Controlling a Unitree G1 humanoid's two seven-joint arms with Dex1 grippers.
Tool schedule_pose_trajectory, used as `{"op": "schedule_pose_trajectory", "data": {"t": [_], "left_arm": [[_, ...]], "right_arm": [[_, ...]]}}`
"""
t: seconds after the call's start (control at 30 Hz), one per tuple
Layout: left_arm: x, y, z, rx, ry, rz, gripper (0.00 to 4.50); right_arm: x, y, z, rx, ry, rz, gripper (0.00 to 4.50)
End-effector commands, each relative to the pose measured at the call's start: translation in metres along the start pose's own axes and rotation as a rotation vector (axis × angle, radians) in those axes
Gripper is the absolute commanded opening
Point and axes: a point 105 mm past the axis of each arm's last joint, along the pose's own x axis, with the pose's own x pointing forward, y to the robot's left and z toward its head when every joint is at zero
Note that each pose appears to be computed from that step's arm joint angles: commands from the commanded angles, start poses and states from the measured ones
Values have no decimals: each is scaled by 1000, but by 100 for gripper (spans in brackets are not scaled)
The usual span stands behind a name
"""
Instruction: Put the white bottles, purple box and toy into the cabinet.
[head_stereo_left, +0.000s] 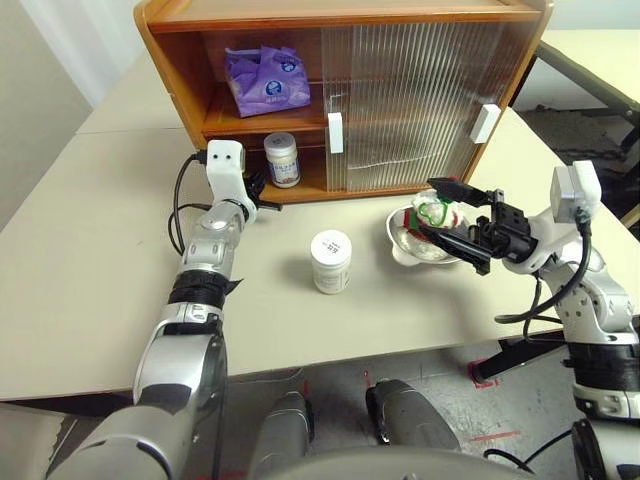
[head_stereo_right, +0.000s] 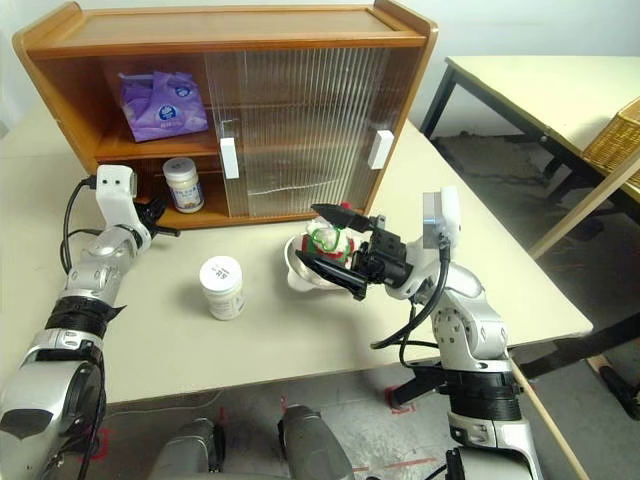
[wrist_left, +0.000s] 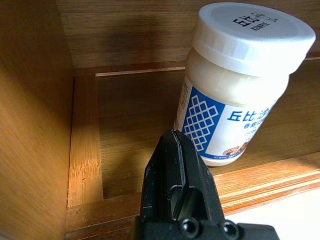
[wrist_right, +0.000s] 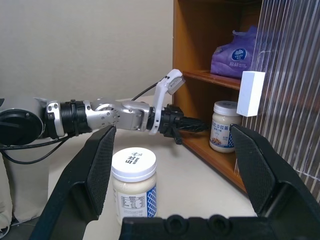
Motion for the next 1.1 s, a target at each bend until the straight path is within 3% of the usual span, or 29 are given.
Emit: {"op": "schedule_pose_trajectory", "data": {"t": [0.03,0.33,0.57,0.87,1.1], "left_arm": [[5,2,5,38,-4,18,2],[9,-7,0,267,58,-37,2],[6,-5,9,385,8,-19,2],[2,-24,13,393,-58,-53,2],[3,-15,15,471,-46,-38,2]], "right_arm": [[-3,2,-2,-16,15,-7,450],[-5,0,-3,-19,14,-13,450],[-6,-1,-4,-25,13,-13,450],[-7,-2,-2,-31,15,-8,450],[-6,-2,-1,-35,20,-5,450]]}}
